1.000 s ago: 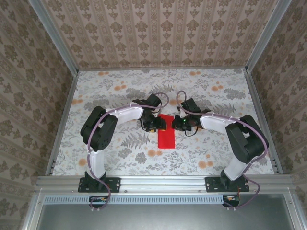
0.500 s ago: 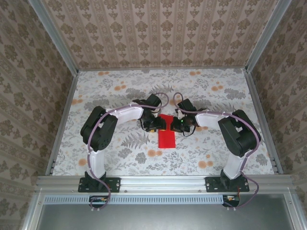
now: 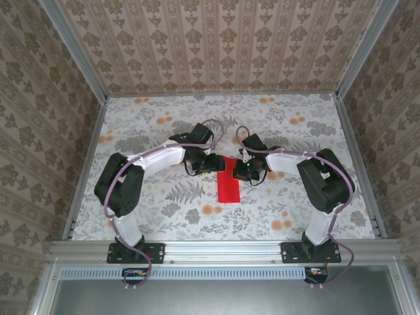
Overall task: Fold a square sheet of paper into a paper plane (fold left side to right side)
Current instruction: First fold the square sheet of paper in half at the center of the table.
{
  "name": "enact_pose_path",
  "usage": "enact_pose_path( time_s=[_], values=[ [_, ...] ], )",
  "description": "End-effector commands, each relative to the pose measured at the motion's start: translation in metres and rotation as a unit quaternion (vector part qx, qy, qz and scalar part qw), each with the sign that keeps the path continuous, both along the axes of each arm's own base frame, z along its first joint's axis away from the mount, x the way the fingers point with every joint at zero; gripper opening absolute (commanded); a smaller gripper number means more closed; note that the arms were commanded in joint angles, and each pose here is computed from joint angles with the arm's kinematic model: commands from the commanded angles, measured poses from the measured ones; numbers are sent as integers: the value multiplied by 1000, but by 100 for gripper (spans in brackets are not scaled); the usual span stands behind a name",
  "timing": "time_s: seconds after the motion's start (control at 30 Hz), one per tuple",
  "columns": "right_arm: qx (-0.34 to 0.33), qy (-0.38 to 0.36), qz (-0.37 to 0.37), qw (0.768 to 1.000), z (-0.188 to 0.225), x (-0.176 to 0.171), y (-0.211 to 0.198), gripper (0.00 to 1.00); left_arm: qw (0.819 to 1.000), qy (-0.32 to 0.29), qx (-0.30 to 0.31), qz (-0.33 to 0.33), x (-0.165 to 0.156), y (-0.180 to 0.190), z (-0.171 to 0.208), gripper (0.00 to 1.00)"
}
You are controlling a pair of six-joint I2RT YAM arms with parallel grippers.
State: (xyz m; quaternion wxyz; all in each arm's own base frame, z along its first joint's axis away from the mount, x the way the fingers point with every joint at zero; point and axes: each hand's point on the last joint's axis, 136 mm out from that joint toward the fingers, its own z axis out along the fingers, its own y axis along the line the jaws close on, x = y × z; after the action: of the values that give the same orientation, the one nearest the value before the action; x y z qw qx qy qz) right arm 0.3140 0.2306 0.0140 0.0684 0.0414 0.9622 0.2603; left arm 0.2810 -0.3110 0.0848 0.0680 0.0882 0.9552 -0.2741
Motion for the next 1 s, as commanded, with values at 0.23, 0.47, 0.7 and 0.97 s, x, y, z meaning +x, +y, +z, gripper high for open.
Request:
enact_pose_path(
  time_s=[0.23,0.47,0.7,0.97],
  values=[
    [-54,71,-1,996,-34,-30,-20,8,989,23,-139,-54,-20,-39,12,27],
    [-54,73,0,996,-35,-31,-20,8,991,56,-104,-56,-27,-38,-26,20],
    [-65,78,4,995,-38,-34,-24,8,995,74,-49,-47,-36,-19,-63,17],
    [-75,86,7,993,-40,-37,-27,8,996,83,-15,-28,-41,2,-83,13]
  ],
)
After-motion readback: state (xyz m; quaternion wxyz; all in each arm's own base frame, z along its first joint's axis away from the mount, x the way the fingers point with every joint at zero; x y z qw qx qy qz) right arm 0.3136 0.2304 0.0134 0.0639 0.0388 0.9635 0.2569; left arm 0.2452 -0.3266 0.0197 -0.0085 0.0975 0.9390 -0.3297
